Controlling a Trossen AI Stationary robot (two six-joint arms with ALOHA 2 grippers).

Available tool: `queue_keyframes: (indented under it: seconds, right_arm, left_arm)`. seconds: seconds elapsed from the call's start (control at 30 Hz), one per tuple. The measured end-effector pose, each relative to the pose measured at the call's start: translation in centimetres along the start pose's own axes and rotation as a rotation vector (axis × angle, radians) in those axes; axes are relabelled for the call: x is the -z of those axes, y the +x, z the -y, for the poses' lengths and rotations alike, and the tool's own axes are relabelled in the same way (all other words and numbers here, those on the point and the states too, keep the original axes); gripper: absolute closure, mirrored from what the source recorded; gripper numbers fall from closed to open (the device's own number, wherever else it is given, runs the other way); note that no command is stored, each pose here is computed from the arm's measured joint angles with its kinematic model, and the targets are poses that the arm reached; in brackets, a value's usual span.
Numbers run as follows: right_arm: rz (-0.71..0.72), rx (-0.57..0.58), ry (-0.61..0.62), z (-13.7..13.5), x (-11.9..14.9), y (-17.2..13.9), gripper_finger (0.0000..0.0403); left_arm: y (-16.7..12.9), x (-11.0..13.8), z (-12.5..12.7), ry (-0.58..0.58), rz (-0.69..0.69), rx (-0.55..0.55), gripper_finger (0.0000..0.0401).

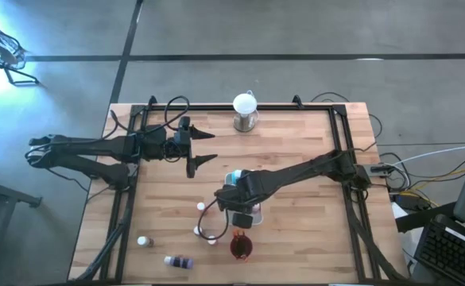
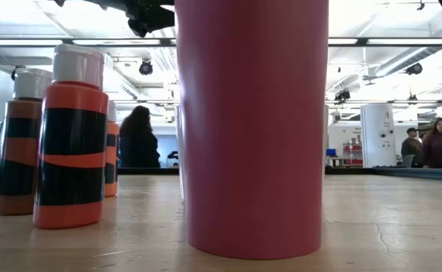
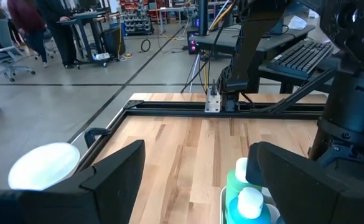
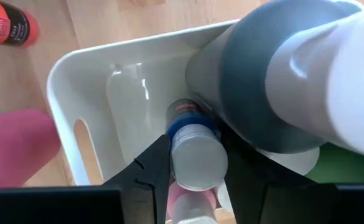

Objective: Pick & Place Paint Supplies
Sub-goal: Put the blue paint bottle into the white bin, then put the orange paint bottle into the white bin

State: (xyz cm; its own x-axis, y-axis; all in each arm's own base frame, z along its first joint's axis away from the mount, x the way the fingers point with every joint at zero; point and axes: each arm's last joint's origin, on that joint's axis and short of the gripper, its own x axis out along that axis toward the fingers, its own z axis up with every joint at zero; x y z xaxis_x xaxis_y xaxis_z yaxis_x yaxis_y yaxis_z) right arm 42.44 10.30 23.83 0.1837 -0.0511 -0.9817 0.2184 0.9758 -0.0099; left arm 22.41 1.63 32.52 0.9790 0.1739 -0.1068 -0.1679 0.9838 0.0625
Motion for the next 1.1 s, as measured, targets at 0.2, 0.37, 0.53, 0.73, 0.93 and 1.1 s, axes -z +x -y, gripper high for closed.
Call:
queue_keyframes:
  seconds: [0.2,0.37,0.53,0.73,0.93,1.1]
  right_arm:
    - [-0.001,0.000,-0.009,0.0,0.0,0.1,0.0285]
    - [0.001,0.006,-0.016,0.0,0.0,0.1,0.0234]
    - [0.008,0.005,-0.017,0.0,-0.1,0.0,0.0201]
    - [0.020,0.003,-0.023,0.0,-0.2,-0.8,0.0196]
    - [0.051,-0.009,-0.025,0.4,0.2,-3.4,0.0215]
    - [0.146,0.018,-0.003,0.7,1.2,-7.0,0.0238]
  left_arm:
    - [0.0,0.0,0.0,-0.005,0.004,0.000,0.0087]
    - [0.0,0.0,0.0,-0.006,0.004,0.000,0.0087]
    - [0.0,0.0,0.0,0.002,0.005,0.000,0.0087]
    - [0.0,0.0,0.0,0.005,0.005,0.000,0.0087]
    - [0.0,0.0,0.0,0.006,0.003,0.000,0.0087]
    - [0.0,0.0,0.0,0.006,0.001,0.000,0.0087]
